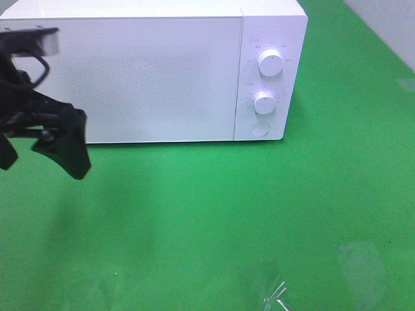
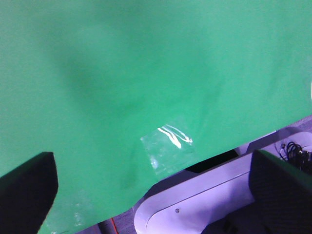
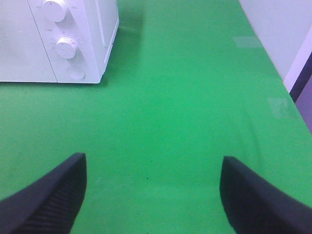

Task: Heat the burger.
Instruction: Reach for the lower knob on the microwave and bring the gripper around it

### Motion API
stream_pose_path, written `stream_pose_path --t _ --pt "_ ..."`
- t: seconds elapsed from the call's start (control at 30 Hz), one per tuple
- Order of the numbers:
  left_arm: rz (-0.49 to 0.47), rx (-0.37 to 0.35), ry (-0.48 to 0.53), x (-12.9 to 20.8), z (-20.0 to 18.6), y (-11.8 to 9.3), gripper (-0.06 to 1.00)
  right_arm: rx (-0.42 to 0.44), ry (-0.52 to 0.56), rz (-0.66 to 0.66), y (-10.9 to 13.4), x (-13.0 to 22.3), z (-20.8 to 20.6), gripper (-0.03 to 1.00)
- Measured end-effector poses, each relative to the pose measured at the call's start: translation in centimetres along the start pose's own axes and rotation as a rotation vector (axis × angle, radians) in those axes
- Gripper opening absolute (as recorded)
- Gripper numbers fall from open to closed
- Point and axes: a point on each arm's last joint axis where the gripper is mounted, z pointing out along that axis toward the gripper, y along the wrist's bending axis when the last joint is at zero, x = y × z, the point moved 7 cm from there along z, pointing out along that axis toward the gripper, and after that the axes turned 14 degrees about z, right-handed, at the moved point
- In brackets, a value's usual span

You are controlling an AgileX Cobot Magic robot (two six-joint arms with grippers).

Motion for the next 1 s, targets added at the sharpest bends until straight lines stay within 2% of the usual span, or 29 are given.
stream_pose_path --t 0.03,0.07,0.1,0.13,0.17,0.2,0.23,0.33,0.37,0.47,0.7,0.83,1.0 --pt "-0.051 -0.014 -0.019 0.6 -1.2 1.5 0.99 0.0 0.0 0.0 0.0 0.0 0.0 0.76" --pt "-0.051 -0.014 -0.019 0.6 -1.2 1.5 0.99 0.0 0.0 0.0 0.0 0.0 0.0 0.76" --pt "-0.1 -0.031 -0.038 1.4 -2.4 2.8 0.99 0.0 0.0 0.0 0.0 0.0 0.0 0.76" --pt "-0.1 -0.031 -0.038 1.4 -2.4 2.8 0.99 0.0 0.0 0.0 0.0 0.0 0.0 0.76" --pt "-0.149 -0.057 -0.053 2.3 -3.7 4.3 0.99 0.0 0.0 0.0 0.0 0.0 0.0 0.76" --pt "-0.149 -0.057 -0.053 2.3 -3.7 4.3 0.99 0.0 0.0 0.0 0.0 0.0 0.0 0.76" --pt "-0.196 -0.082 -0.061 3.4 -4.8 5.5 0.99 0.0 0.0 0.0 0.0 0.0 0.0 0.76" --pt "-0.23 -0.117 -0.075 4.3 -5.9 6.6 0.99 0.0 0.0 0.0 0.0 0.0 0.0 0.76" --pt "-0.262 -0.152 -0.096 5.2 -7.0 7.6 0.99 0.0 0.0 0.0 0.0 0.0 0.0 0.76" --pt "-0.318 -0.184 -0.142 6.3 -8.5 8.4 0.99 0.0 0.0 0.0 0.0 0.0 0.0 0.76" --pt "-0.334 -0.202 -0.186 8.6 -9.3 7.0 0.99 0.0 0.0 0.0 0.0 0.0 0.0 0.75" --pt "-0.337 -0.194 -0.164 11.7 -7.9 5.2 0.99 0.0 0.0 0.0 0.0 0.0 0.0 0.75" --pt "-0.338 -0.193 -0.163 13.3 -7.0 4.3 0.99 0.0 0.0 0.0 0.0 0.0 0.0 0.75"
